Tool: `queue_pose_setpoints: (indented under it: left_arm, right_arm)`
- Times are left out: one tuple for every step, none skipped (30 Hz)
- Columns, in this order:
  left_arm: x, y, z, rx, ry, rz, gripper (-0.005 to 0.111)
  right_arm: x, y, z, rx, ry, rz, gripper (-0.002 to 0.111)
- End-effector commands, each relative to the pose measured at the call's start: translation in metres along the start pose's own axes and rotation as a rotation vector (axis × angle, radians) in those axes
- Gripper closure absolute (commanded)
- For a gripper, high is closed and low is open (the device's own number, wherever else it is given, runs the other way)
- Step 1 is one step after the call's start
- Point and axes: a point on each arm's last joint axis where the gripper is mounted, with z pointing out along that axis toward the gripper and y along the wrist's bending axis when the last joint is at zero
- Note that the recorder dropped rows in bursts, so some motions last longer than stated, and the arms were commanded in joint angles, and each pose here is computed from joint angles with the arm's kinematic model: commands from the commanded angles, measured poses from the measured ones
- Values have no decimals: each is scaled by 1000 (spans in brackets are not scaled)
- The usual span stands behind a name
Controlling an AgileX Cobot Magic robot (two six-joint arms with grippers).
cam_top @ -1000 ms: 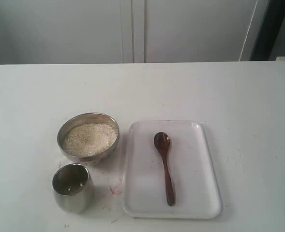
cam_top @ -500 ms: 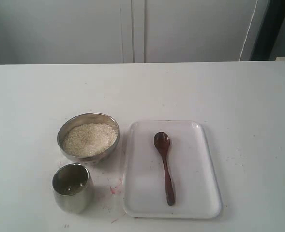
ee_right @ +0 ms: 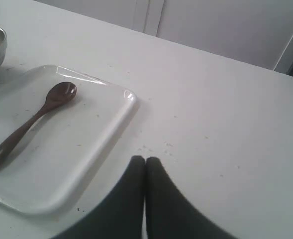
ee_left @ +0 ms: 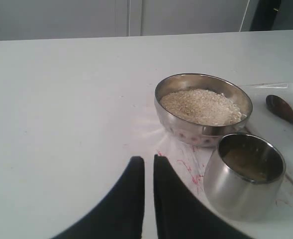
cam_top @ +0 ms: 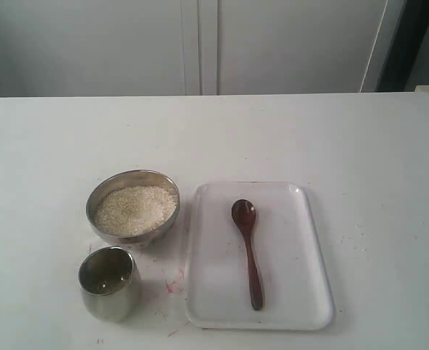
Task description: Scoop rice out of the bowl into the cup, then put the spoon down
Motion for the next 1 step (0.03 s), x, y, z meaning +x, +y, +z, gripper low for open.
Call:
queue_pose_setpoints:
  left_arm:
    - [-2,-1,0,9,-8,-6,92]
  right_arm:
    - [1,0,0,6,-4,-2,108]
